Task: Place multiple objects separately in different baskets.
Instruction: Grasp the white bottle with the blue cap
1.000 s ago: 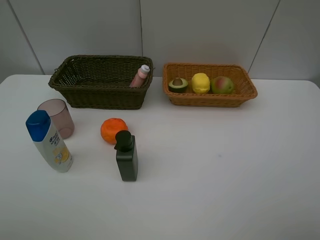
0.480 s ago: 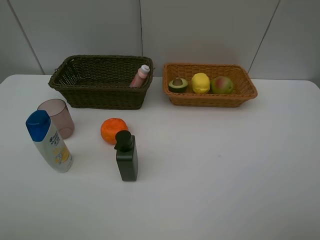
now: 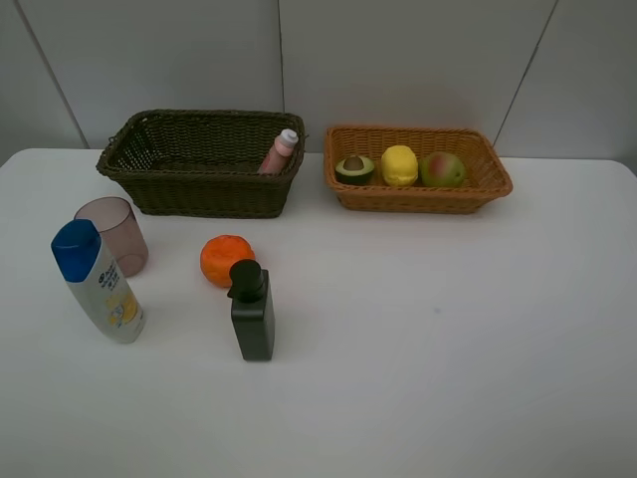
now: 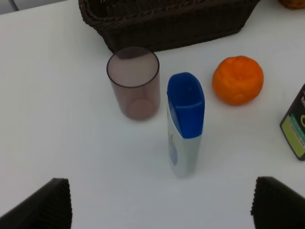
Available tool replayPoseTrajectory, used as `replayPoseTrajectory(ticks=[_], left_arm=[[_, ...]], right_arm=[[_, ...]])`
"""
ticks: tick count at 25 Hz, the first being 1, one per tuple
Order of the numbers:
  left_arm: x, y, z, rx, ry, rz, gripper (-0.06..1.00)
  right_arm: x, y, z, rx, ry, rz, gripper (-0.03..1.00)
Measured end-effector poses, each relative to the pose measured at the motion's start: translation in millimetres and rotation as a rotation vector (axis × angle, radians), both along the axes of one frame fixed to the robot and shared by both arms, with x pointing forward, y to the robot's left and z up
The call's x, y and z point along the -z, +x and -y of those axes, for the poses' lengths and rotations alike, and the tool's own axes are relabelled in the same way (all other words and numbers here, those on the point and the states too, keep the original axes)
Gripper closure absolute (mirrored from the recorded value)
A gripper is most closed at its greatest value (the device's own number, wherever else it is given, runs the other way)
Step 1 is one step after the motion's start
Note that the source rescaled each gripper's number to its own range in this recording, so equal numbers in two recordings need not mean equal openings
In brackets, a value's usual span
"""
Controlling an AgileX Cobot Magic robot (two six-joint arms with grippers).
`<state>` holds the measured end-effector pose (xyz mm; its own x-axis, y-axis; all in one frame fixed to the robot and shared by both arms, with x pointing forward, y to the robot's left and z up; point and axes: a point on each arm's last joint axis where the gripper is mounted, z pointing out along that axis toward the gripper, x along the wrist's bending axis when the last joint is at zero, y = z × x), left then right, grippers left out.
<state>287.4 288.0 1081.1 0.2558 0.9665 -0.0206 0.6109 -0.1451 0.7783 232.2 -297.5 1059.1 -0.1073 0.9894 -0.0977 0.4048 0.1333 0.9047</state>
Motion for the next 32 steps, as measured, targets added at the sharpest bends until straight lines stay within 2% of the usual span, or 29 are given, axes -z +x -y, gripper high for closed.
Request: replayPoseTrajectory(ticks=[7,16,25,32], left_arm=[[-7.5,32.2,9.6,0.001,0.021,-0.068,-0.05],[-8.9,77.0,24.3,0.022,0.03,-0.102,-0.05],[-8.2,122.8,38.6,0.042,0.067,-0.199,-0.05],[2.5,159.6,47.1,0.043,0.125,-0.281,-0.05]], right_arm=[[0.0,0.0,0.0,0.0,0.0,0.0,-0.03],[0.0,0.0,0.0,0.0,0.0,0.0,-0.03],[0.0,0.0,0.0,0.0,0.0,0.0,-0.03],[0.0,0.0,0.0,0.0,0.0,0.0,-0.03]])
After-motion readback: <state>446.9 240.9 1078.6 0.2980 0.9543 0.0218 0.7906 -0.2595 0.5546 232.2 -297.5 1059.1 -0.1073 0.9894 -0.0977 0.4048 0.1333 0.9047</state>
